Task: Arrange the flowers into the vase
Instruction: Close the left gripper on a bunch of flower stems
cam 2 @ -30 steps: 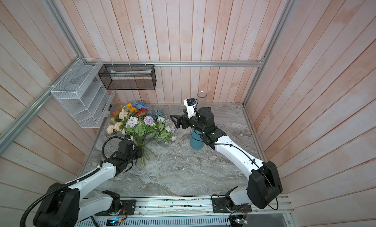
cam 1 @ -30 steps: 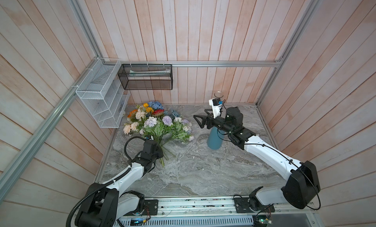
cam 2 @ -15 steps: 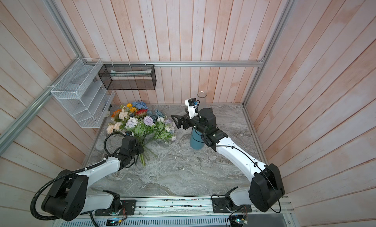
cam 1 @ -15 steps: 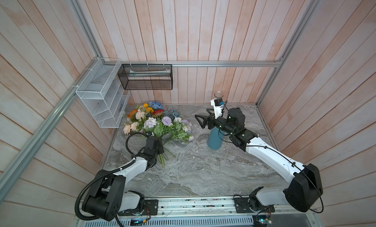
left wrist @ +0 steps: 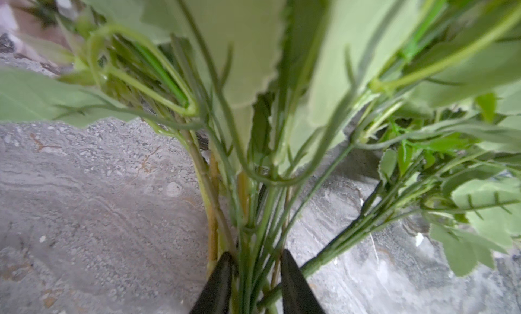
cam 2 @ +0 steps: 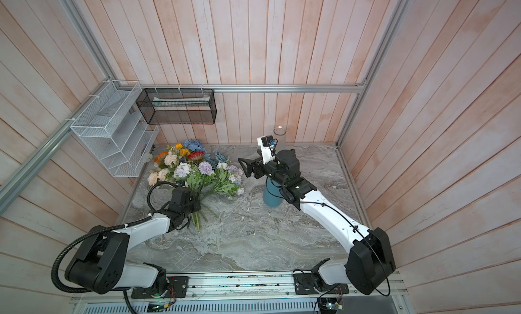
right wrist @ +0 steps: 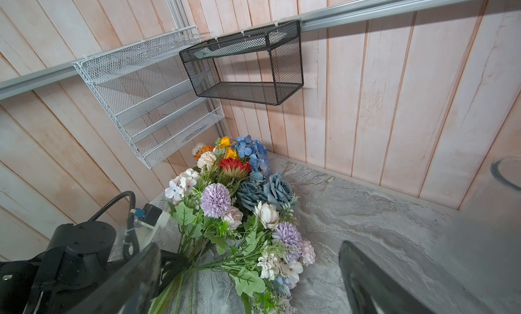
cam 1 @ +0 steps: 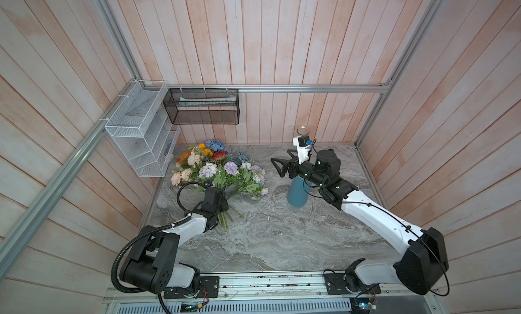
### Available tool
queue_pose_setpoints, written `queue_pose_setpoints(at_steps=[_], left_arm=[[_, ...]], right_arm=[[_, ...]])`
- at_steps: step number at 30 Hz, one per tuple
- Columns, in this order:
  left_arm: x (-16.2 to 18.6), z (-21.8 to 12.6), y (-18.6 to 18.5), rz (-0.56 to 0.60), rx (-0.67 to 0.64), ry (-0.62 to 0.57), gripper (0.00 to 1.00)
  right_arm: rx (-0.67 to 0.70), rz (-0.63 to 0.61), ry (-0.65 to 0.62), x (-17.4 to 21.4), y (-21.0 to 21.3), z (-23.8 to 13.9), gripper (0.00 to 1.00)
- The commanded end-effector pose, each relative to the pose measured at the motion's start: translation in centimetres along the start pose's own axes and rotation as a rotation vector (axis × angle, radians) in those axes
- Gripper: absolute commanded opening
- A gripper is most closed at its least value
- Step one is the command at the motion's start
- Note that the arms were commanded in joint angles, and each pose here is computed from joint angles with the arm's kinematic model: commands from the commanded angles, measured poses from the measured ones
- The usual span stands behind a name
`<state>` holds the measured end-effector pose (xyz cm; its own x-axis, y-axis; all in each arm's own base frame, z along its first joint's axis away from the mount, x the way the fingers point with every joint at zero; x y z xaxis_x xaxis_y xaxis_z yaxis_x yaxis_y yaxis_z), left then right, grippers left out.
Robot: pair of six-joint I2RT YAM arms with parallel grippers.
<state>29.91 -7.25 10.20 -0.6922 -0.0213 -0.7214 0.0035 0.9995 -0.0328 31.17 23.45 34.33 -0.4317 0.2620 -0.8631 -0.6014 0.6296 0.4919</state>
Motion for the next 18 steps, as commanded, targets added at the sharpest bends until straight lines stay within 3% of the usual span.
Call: queue_pose_setpoints(at_steps=[1, 10, 18], left_arm=[[-0.6, 0.4, 0.2, 0.000, -0.012, -0.009, 0.28], [-3.2, -2.0, -0.1, -0.013, 0.023, -0.080, 0.04], [-5.2, -5.2, -0.9, -0.009, 0.117, -0.186, 0.03]], right_arm=[[0.002, -0.026, -0.021, -0.1, 0.4, -0.7, 0.98], [0.005, -0.034, -0.041, -0.3, 0.5, -1.0, 0.98], [-0.001, -0.037, -0.034, -0.1, 0.6, -0.5, 0.98]])
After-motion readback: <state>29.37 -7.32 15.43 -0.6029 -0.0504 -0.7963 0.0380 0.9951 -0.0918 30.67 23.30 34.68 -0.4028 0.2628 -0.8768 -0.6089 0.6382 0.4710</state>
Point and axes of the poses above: each gripper's point midway between its finger pads, its own z axis out along the fingers, its own y axis along the line the jaws close on, x = y × z, the point moved 7 cm from there along -z, back along the fingers, and after that the axes turned 15 degrees about z, right-handed, at the moved point
